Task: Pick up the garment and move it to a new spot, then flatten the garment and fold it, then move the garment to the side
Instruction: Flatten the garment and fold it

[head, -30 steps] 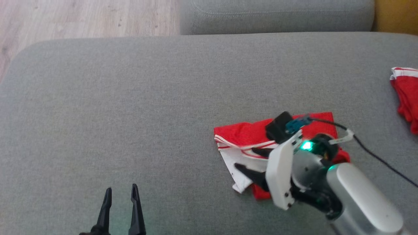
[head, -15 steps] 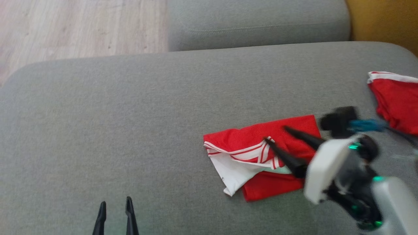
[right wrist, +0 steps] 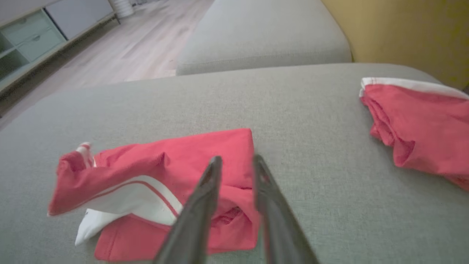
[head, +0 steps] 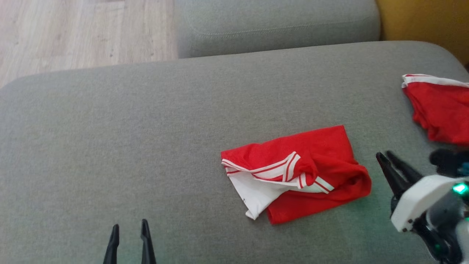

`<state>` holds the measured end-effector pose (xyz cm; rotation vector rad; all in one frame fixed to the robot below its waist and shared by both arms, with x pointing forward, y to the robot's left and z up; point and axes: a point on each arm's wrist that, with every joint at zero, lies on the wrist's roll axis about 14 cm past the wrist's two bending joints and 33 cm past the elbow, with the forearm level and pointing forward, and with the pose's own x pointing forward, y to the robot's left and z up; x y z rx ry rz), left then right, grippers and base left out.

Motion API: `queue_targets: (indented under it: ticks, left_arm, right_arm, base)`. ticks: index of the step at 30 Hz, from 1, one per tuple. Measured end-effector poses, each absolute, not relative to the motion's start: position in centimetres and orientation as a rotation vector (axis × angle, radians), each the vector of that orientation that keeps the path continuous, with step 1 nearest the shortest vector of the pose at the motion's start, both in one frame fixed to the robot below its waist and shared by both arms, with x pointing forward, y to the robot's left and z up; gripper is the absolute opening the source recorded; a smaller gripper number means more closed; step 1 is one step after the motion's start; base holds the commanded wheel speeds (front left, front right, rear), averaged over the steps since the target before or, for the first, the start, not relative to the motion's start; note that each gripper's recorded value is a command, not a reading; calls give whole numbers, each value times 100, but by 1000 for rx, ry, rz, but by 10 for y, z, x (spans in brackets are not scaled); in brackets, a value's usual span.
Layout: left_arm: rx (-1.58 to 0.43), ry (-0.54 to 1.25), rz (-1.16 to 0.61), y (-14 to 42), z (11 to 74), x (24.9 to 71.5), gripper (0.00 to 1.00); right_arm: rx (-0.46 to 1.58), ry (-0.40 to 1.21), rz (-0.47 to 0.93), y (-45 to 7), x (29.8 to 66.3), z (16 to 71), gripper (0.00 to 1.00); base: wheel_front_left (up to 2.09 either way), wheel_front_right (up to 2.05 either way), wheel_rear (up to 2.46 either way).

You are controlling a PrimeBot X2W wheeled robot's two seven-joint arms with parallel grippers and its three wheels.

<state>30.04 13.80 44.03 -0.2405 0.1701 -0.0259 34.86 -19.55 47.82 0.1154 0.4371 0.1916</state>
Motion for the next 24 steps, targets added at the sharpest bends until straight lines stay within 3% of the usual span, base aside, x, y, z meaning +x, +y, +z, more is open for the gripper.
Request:
queue_targets:
  ticks: [11,16,24]
  left_arm:
    - [-243,161,-25,138,441,316,100]
    - [-257,162,7,143,440,310,100]
    - [-263,154,33,146,443,304,100]
  right_arm:
    - [10,527,377,-143,437,471,0]
    - [9,671,428,-126,430,430,0]
    - [38,757,525,-106,407,412,0]
  base:
    - [0,0,0]
    - [0,0,0]
    - [0,0,0]
